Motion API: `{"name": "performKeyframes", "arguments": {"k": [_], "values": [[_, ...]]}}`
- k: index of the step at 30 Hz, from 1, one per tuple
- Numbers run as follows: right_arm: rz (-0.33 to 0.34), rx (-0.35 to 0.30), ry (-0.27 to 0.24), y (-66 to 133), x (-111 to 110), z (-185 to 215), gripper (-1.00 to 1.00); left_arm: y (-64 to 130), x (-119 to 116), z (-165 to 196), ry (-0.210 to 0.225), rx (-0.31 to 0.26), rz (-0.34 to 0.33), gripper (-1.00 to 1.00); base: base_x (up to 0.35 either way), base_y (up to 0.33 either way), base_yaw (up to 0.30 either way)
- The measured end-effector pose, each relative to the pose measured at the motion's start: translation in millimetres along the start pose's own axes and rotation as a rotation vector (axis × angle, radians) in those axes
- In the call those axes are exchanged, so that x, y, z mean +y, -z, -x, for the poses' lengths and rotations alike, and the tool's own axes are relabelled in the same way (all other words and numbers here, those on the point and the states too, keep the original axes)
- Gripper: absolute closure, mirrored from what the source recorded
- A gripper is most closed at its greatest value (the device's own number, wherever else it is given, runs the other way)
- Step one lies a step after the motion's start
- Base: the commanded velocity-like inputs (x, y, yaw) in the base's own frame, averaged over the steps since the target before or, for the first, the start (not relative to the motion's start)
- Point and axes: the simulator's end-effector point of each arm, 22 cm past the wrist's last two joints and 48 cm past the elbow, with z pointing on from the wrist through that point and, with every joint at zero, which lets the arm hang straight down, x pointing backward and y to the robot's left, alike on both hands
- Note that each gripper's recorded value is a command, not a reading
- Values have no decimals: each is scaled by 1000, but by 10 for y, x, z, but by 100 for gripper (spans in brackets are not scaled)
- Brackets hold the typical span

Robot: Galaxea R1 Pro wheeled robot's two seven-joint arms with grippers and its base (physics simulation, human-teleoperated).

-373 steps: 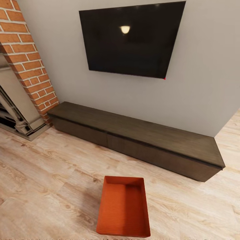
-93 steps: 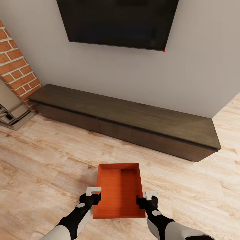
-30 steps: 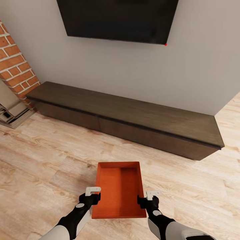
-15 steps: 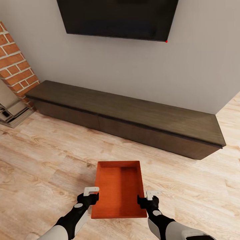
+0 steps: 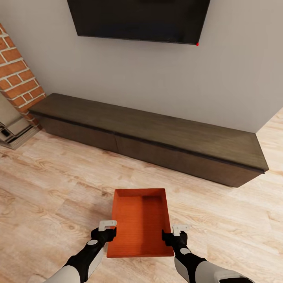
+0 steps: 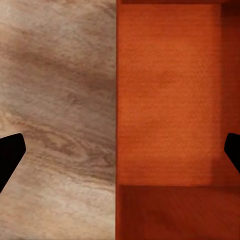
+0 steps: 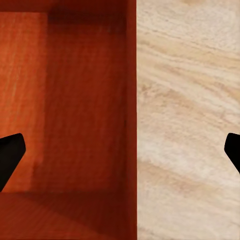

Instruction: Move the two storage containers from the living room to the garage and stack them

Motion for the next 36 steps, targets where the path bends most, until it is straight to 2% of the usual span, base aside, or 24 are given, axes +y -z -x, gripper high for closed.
{"name": "performKeyframes", "arguments": {"k": [36], "values": [[-1,-2,-3,-574,14,-450,-100,-592,-2,-681,5,56,4,-100,0,0,0]]}}
